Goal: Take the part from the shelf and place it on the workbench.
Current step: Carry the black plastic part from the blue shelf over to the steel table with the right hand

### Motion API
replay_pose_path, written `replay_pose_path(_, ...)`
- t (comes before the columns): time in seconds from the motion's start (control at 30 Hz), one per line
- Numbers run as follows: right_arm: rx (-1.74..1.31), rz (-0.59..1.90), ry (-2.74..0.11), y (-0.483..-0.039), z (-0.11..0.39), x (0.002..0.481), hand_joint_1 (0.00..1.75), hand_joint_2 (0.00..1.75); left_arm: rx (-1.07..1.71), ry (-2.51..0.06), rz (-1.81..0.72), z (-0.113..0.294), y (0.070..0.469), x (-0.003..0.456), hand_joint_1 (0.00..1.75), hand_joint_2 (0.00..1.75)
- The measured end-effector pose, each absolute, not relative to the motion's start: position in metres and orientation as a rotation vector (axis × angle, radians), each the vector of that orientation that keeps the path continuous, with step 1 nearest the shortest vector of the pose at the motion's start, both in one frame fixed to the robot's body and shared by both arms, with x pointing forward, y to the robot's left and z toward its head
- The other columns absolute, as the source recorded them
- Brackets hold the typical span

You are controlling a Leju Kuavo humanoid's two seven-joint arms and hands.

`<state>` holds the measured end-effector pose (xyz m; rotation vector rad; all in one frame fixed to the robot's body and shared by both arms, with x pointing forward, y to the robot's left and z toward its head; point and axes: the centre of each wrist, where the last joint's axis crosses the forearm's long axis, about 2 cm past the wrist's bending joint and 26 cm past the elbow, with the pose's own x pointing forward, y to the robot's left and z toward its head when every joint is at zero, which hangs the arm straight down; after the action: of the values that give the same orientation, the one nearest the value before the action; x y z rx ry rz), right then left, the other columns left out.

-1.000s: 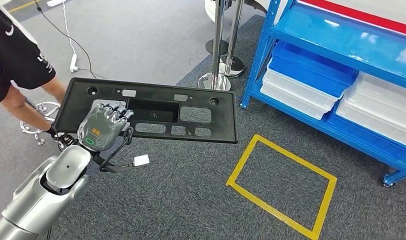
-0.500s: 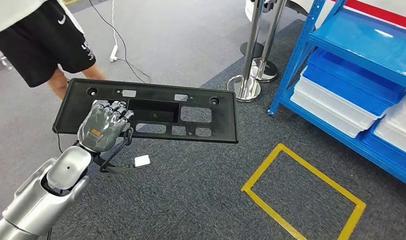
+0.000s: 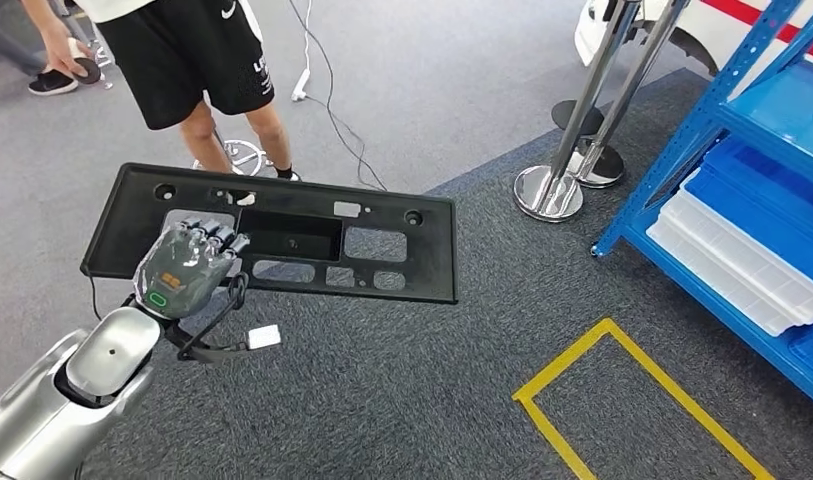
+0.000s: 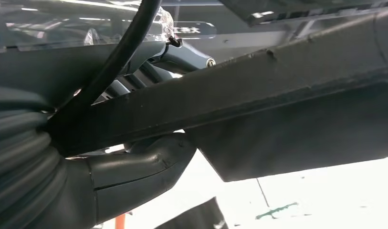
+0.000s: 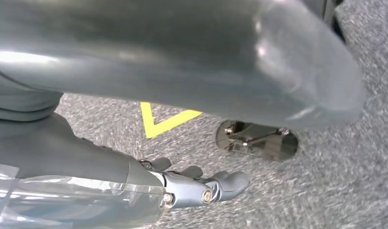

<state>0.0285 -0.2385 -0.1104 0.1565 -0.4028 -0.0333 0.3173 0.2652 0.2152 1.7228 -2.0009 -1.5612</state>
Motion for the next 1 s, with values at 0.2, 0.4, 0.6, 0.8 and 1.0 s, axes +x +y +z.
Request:
replay_pose_path(0.2,0.163,-0.022,-0.399,-0.238,-0.111,0.027,0.00,0.00,1.714,-2.020,-1.577,0.220,0.261,0.320,1.75,1.75)
replay_pose_path(0.4,0.169,-0.008,-0.403,-0.238,-0.110,0.028,0.00,0.00,1.718,-2.036,-1.585,0.228,0.259,0.325,1.75,1.75)
replay_pose_path(0.6,0.171,0.002,-0.403,-0.238,-0.110,0.027,0.00,0.00,1.737,-2.038,-1.567,0.236,0.258,0.330,1.75,1.75)
replay_pose_path(0.8,0.170,0.005,-0.405,-0.238,-0.110,0.028,0.00,0.00,1.746,-2.047,-1.558,0.242,0.256,0.333,1.75,1.75)
replay_pose_path(1.0,0.172,0.006,-0.406,-0.238,-0.110,0.030,0.00,0.00,1.748,-2.053,-1.543,0.243,0.254,0.333,1.75,1.75)
